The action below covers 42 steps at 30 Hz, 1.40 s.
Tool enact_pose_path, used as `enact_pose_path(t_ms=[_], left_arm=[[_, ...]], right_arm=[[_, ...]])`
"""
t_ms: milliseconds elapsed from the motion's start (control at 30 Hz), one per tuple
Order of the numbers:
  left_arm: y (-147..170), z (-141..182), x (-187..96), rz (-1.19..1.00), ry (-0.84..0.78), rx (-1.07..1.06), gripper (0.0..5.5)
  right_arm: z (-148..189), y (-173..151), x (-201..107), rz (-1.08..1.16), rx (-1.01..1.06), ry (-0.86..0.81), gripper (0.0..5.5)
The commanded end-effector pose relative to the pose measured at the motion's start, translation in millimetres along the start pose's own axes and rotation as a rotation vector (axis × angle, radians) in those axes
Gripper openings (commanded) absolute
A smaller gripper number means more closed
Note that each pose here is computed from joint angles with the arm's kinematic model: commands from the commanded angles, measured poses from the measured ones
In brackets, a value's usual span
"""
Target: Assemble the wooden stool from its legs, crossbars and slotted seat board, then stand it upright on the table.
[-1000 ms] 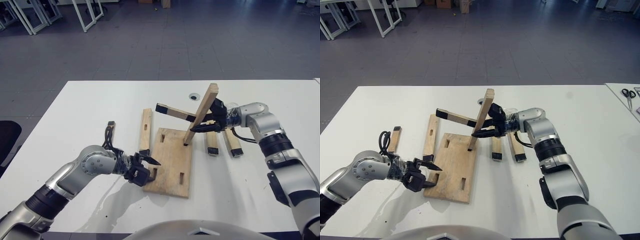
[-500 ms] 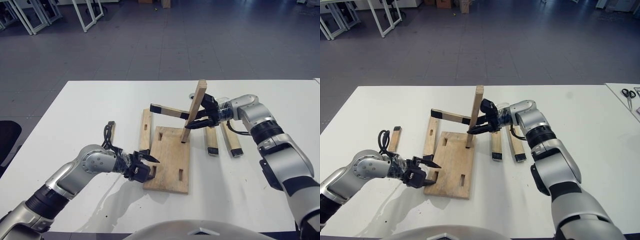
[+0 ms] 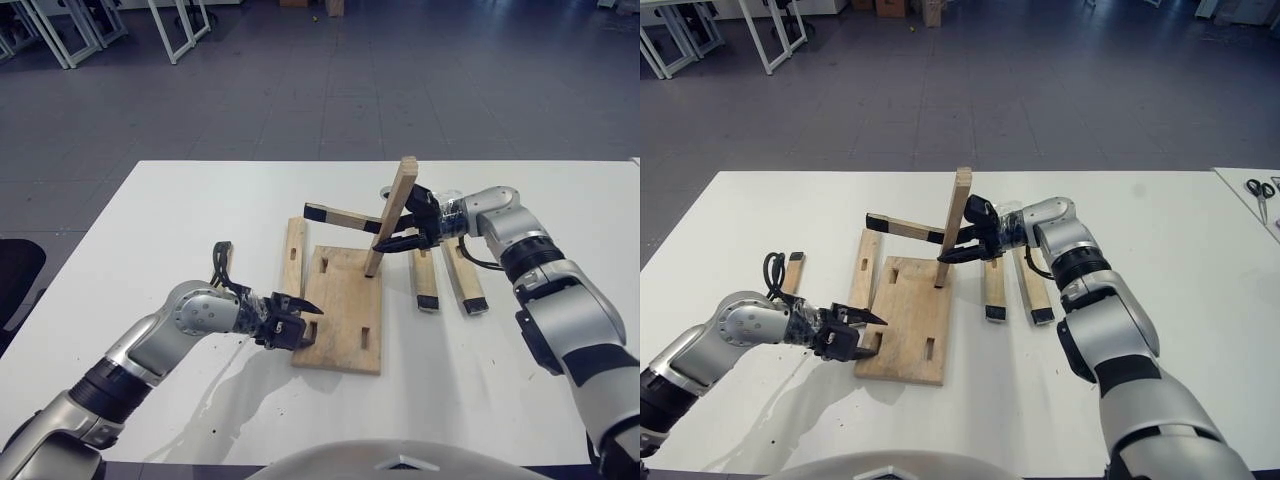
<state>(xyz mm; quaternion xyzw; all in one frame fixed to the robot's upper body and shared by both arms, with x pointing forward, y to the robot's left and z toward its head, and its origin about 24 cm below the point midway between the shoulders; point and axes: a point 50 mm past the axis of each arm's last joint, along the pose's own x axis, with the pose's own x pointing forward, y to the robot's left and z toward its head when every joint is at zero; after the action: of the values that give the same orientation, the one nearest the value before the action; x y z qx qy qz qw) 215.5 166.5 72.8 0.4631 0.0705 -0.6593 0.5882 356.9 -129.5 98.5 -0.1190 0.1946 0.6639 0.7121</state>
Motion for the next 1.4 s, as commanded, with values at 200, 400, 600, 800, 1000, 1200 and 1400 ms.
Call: enact_pose_path(t_ms=[200, 400, 600, 800, 1000, 1200, 1400], left_arm=[[-37, -14, 27, -0.200, 0.080, -0.084, 2.75], [-38, -13, 28, -0.211, 0.076, -0.075, 2.75], [-39, -13, 30, -0.207, 0.073, -0.076, 2.75], [-41, -9, 36, -0.200, 0.061, -0.071, 2.75], [-42, -10, 35, -0.203, 0.065, -0.075, 2.75], [-46, -9, 35, -0.208, 0.064, -0.081, 2.75], [-50, -9, 35, -0.222, 0.084, -0.095, 2.75]], right_arm=[[-90, 17, -20, -0.119, 0.296, 0.323, 2.02], [-74, 9, -27, -0.133, 0.316, 0.291, 2.02], [-59, 5, -20, -0.136, 0.267, 0.211, 2.02], [-47, 0, -20, -0.181, 0.218, 0.130, 2.73], [-46, -1, -27, -0.207, 0.209, 0.142, 3.77], [-34, -11, -91, -0.565, 0.091, 0.233, 4.22], [83, -28, -134, -0.986, -0.083, -0.321, 4.22]])
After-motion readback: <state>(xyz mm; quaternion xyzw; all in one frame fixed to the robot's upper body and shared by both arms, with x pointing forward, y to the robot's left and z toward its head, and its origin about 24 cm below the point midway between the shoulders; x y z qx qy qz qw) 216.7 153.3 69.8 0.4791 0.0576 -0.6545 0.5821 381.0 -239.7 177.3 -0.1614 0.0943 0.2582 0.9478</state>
